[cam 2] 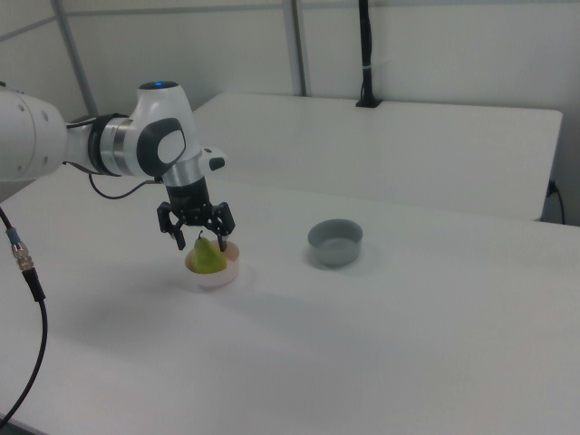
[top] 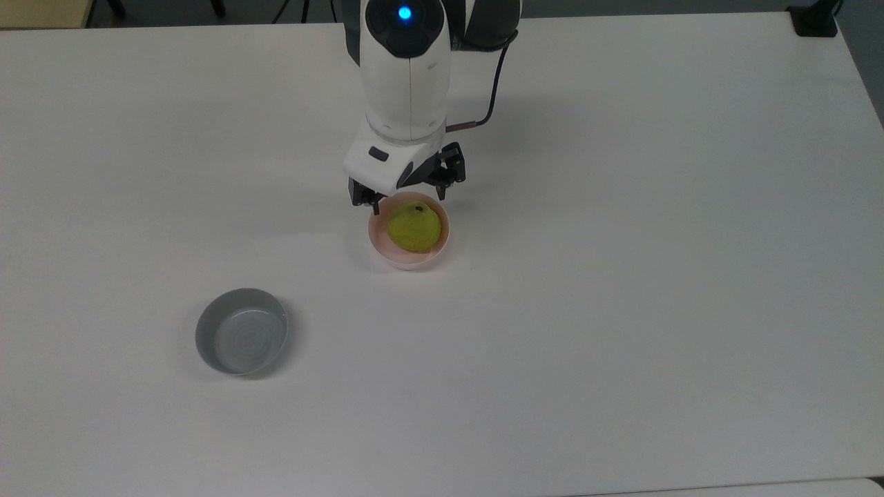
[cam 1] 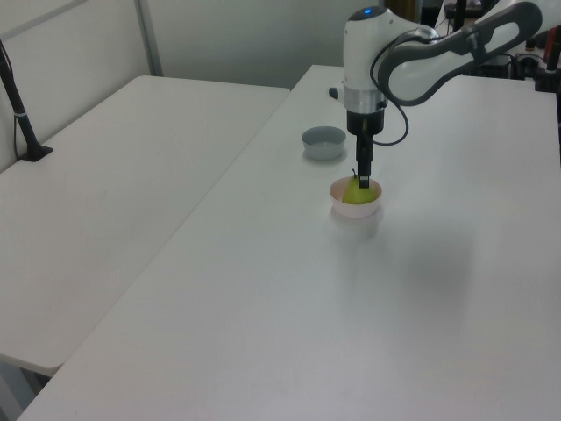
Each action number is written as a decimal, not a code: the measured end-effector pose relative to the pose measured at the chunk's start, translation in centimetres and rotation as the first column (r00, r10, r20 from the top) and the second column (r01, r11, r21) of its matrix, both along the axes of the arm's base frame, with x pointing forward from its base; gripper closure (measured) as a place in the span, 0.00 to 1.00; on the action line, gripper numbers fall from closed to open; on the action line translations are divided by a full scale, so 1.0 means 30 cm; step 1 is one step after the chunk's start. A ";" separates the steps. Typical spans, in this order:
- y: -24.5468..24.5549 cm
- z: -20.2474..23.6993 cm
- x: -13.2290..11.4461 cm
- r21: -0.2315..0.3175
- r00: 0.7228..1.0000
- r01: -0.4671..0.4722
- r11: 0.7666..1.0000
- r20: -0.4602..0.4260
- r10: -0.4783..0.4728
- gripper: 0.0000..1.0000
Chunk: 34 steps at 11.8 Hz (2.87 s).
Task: Pick up a pear from the bowl
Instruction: 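Close the gripper around the green pear inside the pink bowl, then lift the pear out of the pink bowl and carry it away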
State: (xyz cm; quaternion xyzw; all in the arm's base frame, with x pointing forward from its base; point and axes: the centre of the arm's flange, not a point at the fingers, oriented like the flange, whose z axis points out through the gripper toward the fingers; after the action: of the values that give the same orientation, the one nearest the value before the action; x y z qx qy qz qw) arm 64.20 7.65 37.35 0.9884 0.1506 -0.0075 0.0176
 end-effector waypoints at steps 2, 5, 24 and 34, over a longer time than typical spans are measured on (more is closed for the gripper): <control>0.002 -0.055 0.015 -0.006 1.000 -0.007 1.000 0.004 0.007 0.02; 0.003 -0.102 0.023 -0.006 1.000 -0.009 1.000 -0.002 0.009 0.04; -0.010 0.115 0.010 -0.010 0.999 0.030 0.999 0.027 -0.030 0.22; -0.480 0.509 -0.054 -0.017 0.969 0.236 0.972 0.083 -0.234 0.22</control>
State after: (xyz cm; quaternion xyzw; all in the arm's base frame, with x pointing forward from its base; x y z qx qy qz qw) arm 62.58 -6.75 52.63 0.9985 0.0314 0.0284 0.0358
